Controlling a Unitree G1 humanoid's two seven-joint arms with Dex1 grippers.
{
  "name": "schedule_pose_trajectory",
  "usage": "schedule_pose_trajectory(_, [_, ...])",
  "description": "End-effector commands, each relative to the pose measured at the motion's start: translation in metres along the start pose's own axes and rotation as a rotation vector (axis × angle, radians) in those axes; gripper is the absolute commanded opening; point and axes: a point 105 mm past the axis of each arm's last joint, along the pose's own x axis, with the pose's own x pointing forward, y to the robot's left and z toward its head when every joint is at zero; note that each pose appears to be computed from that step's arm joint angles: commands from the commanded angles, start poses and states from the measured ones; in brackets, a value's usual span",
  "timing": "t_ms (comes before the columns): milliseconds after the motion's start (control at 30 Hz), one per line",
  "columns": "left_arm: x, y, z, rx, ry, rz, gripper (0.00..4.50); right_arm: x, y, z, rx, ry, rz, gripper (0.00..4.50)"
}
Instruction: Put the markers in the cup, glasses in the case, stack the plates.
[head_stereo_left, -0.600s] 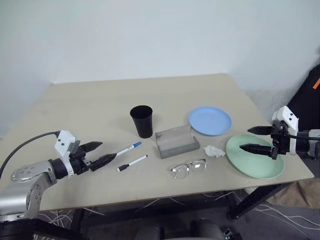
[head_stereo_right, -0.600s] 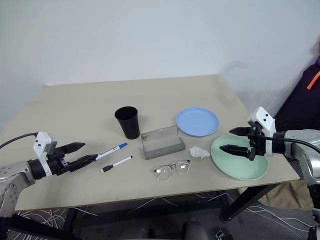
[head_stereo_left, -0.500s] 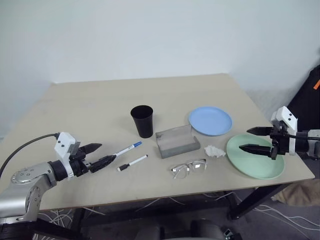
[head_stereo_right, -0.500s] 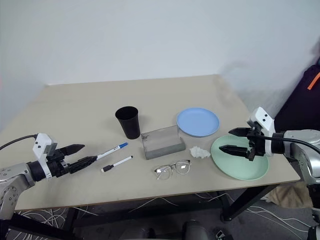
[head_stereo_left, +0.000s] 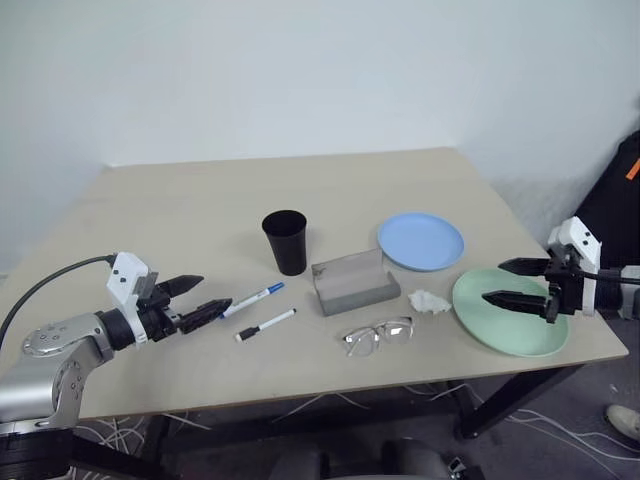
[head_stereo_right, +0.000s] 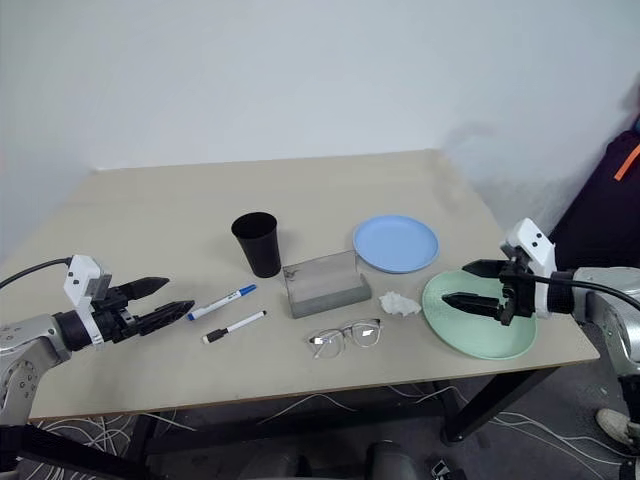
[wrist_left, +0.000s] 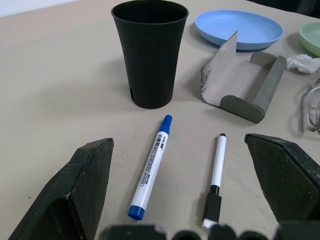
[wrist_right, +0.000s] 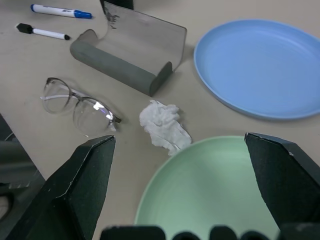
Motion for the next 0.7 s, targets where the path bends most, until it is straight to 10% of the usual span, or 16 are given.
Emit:
schedule_pose_trajectory(33, [-0.002, 0.002, 0.017, 0.066, -0.023, -0.006, 4.46, -0.012, -0.005, 0.012, -0.035, -0.035, -0.038, 4.50])
schedule_pose_trajectory(700, [0.013, -0.014, 0.025, 0.125, -0.041, -0.064, 4.46, -0.023, -0.026, -0.003, 0.023, -0.007, -0.132, 4.50])
